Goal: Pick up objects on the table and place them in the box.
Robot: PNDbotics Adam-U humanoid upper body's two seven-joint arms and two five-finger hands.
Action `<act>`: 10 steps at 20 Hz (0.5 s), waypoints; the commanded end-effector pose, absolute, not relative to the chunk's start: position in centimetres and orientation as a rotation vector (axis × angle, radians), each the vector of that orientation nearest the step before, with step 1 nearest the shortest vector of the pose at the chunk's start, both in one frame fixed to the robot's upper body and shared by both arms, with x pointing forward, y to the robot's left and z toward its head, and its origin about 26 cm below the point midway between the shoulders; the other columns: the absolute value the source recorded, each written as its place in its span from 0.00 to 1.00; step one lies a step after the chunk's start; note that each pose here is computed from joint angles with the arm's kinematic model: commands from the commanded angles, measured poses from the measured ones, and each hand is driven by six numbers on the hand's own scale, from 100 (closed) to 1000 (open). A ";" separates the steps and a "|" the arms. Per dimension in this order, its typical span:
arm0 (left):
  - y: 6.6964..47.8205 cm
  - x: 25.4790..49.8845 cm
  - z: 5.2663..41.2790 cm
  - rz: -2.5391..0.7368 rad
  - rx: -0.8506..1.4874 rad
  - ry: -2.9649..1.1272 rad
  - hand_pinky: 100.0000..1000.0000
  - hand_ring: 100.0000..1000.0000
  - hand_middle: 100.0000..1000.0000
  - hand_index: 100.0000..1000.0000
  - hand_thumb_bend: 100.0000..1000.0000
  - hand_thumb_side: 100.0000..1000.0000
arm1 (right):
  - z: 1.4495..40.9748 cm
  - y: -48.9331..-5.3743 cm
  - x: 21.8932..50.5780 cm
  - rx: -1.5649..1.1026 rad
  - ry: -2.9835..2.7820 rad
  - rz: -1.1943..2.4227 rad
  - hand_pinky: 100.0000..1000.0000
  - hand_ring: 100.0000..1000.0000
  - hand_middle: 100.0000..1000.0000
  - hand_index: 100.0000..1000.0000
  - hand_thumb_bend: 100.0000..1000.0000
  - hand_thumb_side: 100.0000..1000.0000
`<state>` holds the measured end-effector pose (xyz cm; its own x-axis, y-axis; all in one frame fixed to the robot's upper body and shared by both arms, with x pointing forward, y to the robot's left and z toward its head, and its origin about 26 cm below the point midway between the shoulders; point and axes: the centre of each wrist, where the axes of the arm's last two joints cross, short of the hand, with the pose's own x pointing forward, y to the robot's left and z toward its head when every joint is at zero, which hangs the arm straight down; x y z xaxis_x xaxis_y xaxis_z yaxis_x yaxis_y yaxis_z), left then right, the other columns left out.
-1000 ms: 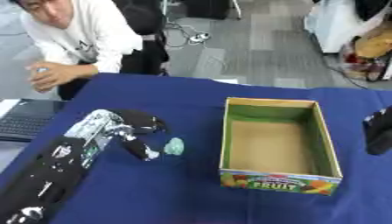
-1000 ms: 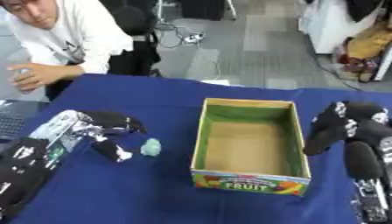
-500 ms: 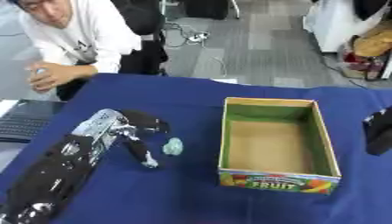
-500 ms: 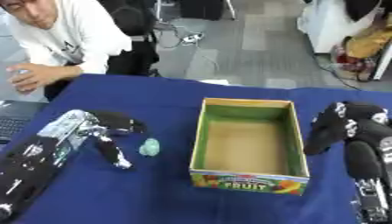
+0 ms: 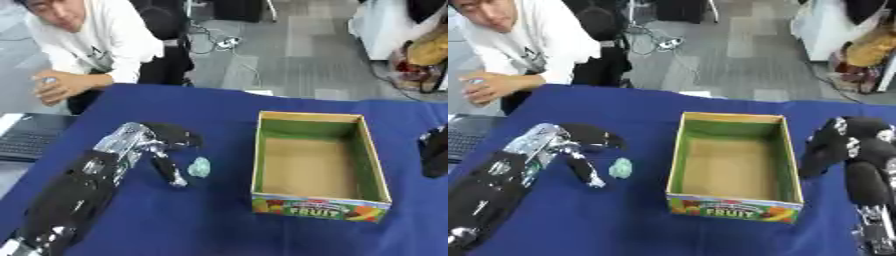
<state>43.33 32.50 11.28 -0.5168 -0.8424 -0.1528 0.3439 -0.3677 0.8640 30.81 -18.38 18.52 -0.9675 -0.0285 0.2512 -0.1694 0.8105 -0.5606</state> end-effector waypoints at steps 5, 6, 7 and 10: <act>32.9 44.4 12.4 -1.919 0.824 -1.048 0.60 0.77 0.94 0.98 0.67 0.49 | 19.0 -18.2 30.7 0.164 -2.782 0.889 0.00 0.15 0.29 0.40 0.00 0.91; 33.0 44.5 12.4 -1.914 0.825 -1.051 0.60 0.77 0.94 0.97 0.66 0.49 | 19.0 -18.2 30.7 0.166 -2.783 0.889 0.00 0.15 0.29 0.40 0.00 0.91; 33.0 44.6 12.4 -1.910 0.826 -1.055 0.59 0.77 0.94 0.97 0.65 0.49 | 19.0 -18.2 30.7 0.167 -2.783 0.889 0.00 0.15 0.29 0.40 0.00 0.91; 33.0 44.8 12.2 -1.890 0.825 -1.068 0.57 0.75 0.93 0.97 0.63 0.48 | 19.0 -18.1 30.7 0.171 -2.784 0.890 0.00 0.15 0.29 0.40 0.00 0.91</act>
